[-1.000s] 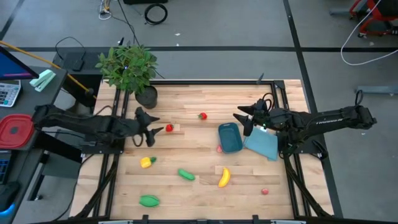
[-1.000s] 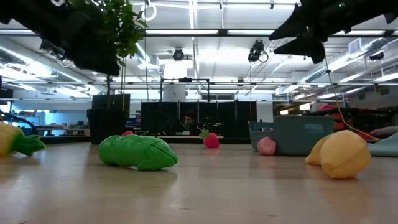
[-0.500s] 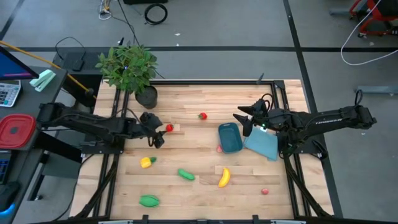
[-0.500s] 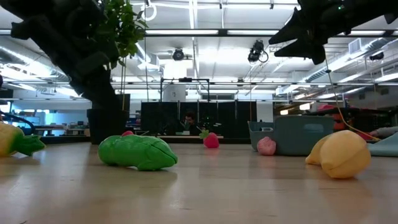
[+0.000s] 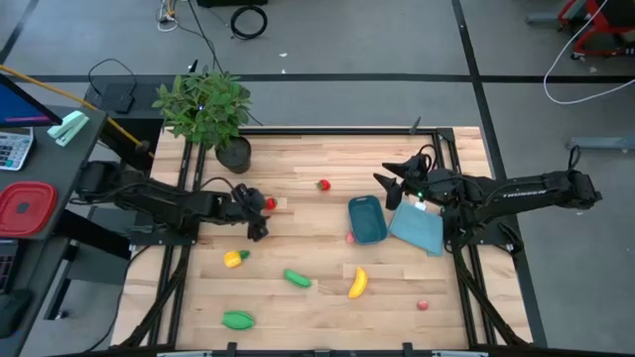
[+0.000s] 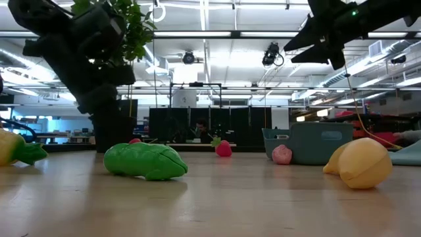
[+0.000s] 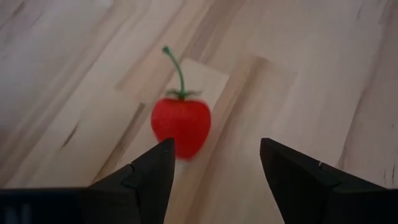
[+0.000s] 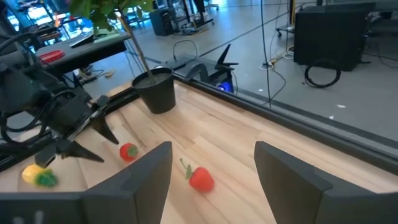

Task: Pick and placing Produce into tupperware
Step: Put the left red strawberry into the blue bin

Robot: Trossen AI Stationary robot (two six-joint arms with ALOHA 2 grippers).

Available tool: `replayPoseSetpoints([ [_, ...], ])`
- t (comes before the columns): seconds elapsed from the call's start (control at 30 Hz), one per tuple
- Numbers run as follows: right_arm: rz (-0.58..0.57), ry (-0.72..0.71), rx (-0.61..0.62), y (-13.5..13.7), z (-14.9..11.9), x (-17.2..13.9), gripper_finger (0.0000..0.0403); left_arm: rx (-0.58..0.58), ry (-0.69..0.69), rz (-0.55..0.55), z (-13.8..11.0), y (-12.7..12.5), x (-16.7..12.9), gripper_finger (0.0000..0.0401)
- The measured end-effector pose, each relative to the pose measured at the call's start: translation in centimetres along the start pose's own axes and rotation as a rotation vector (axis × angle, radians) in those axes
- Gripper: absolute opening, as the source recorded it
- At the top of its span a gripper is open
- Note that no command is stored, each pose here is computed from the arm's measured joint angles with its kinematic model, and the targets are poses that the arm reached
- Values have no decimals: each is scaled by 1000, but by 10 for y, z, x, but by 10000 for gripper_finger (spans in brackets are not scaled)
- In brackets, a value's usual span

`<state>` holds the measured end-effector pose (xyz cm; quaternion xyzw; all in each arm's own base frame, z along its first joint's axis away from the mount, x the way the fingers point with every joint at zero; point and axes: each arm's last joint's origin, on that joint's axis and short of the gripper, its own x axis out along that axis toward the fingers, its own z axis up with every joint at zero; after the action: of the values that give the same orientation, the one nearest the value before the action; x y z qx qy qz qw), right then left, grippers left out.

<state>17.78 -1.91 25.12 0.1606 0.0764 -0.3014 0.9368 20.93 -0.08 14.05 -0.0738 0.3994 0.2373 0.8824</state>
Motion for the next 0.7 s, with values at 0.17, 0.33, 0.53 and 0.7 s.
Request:
replayPoseSetpoints([
  [0.17,-2,-1,-1,0,0,0,238,-7,20,26,0,5,3,249],
  [0.33,-2,0,-2,0,0,0,238,9,26,54,2,13,6,252],
  [0.53,-2,0,-15,0,0,0,238,-23,50,34,4,22,9,252],
  [0.7,-3,0,-19,0,0,0,238,-18,64,39,4,25,12,248],
])
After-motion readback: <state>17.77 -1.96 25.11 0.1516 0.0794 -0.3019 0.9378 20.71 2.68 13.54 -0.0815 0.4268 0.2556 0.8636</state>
